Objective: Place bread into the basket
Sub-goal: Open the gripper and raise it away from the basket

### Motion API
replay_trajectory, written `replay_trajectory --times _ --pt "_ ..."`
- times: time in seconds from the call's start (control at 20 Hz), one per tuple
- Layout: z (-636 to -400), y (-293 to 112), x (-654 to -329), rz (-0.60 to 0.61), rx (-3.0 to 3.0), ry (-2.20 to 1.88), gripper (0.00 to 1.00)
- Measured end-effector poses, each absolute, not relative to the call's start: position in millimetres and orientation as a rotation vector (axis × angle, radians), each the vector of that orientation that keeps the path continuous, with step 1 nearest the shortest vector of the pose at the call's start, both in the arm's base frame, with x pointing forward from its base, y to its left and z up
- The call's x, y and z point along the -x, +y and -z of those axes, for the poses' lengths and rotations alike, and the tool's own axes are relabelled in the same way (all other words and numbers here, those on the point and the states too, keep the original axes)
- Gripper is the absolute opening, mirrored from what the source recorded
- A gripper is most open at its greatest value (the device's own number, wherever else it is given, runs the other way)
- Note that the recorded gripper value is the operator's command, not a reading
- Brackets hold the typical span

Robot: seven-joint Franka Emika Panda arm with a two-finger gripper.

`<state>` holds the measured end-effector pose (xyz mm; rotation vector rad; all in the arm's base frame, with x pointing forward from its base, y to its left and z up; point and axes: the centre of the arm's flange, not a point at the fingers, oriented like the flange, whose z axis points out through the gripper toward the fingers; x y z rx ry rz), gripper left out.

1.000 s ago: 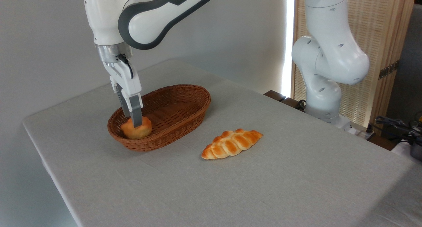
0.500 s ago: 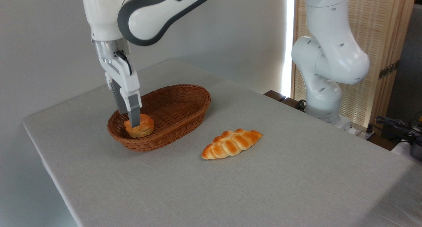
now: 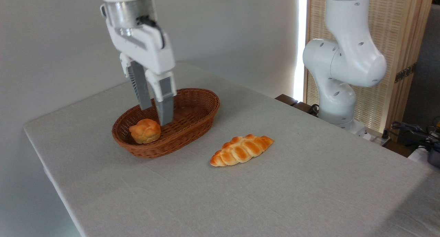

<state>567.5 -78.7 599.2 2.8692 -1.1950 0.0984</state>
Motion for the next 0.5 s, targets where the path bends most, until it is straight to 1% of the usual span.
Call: replay_trajectory --times 0.05,0.2,0.3,0.5 --pt "-607 -61 -567 -0.114 -2.869 -1.155 1.0" --pt "-615 -35 -565 -0.125 -2.872 -1.085 1.0" --pt "-615 -29 -563 -0.106 -2.87 -1.068 1.0" --pt "-613 -31 -560 -0.061 -2.859 -1.071 1.0"
